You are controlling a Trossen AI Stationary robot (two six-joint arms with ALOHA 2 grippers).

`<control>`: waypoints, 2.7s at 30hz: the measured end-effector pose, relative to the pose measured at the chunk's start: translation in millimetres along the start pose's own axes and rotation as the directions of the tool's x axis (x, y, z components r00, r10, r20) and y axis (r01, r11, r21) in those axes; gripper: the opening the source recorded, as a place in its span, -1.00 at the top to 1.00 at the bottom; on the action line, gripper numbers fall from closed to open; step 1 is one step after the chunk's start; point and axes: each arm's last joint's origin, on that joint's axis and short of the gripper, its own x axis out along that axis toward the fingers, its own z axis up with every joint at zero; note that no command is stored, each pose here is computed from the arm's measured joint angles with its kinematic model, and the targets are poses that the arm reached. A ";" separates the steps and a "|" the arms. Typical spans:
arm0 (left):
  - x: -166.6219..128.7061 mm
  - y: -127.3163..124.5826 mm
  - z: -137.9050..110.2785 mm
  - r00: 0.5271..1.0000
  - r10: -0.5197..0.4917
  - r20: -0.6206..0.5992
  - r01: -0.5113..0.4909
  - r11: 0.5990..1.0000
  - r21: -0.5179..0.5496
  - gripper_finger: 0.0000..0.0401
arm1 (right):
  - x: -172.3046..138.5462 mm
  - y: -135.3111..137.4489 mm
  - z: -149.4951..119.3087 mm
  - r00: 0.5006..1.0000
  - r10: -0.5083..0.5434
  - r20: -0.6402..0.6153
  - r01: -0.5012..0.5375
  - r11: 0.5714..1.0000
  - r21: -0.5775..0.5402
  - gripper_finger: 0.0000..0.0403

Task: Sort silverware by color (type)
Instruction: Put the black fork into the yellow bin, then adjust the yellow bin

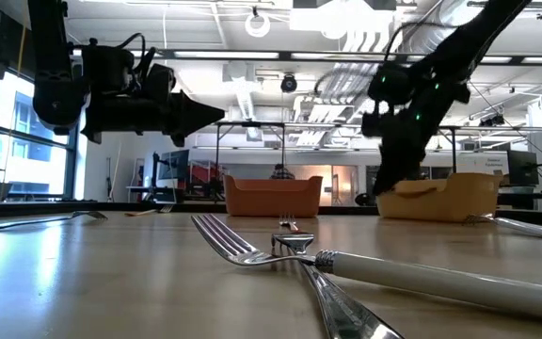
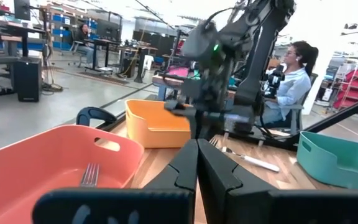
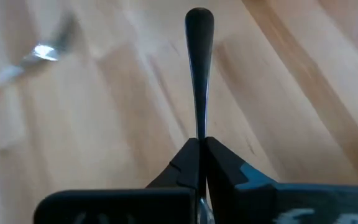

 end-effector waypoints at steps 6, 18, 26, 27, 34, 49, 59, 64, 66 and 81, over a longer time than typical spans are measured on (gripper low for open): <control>2.0 -5.3 -1.2 1.000 -0.022 -0.005 0.022 1.000 -0.011 1.00 | -47.3 11.4 1.6 0.989 -0.097 0.112 0.093 0.995 0.046 1.00; 3.1 -8.1 -1.8 1.000 -0.027 -0.005 0.027 1.000 -0.003 1.00 | -85.3 -40.7 -30.9 0.882 -0.470 -0.014 0.463 0.863 0.201 1.00; 3.0 -7.6 -1.7 1.000 -0.024 -0.004 0.025 1.000 0.016 1.00 | -45.7 -82.3 -32.2 0.910 -0.391 -0.137 0.409 0.899 0.156 1.00; 3.0 -7.7 -1.7 1.000 -0.025 -0.005 0.025 1.000 0.016 1.00 | -40.9 -85.6 -31.8 0.906 -0.391 -0.162 0.414 0.897 0.155 0.99; 3.0 -7.7 -1.7 1.000 -0.025 -0.005 0.025 1.000 0.016 1.00 | -40.1 -95.1 -3.7 0.860 -0.463 -0.212 0.492 0.864 0.107 0.70; 3.1 -7.2 -3.9 0.999 -0.020 -0.026 0.021 0.999 0.040 1.00 | -50.1 5.4 -8.7 0.890 -0.045 -0.454 0.154 0.967 0.204 0.70; 3.4 -8.1 -7.2 0.998 -0.021 -0.056 0.021 1.000 0.001 1.00 | -41.1 11.3 -34.0 0.781 -0.275 -0.561 0.433 0.885 0.169 0.93; 4.3 -10.7 -7.8 0.998 -0.026 -0.058 0.026 1.000 0.000 1.00 | -46.9 -5.2 -35.1 0.715 -0.408 -0.568 0.586 0.792 0.169 0.98; 4.6 -11.2 -8.1 0.998 -0.019 -0.058 0.019 1.000 0.000 1.00 | -50.2 -10.7 -36.8 0.676 -0.449 -0.584 0.637 0.755 0.157 0.98; 4.5 -10.9 -8.4 0.998 -0.014 -0.060 0.014 1.000 0.000 1.00 | -63.4 -49.0 -37.9 0.559 -0.598 -0.575 0.793 0.588 0.161 1.00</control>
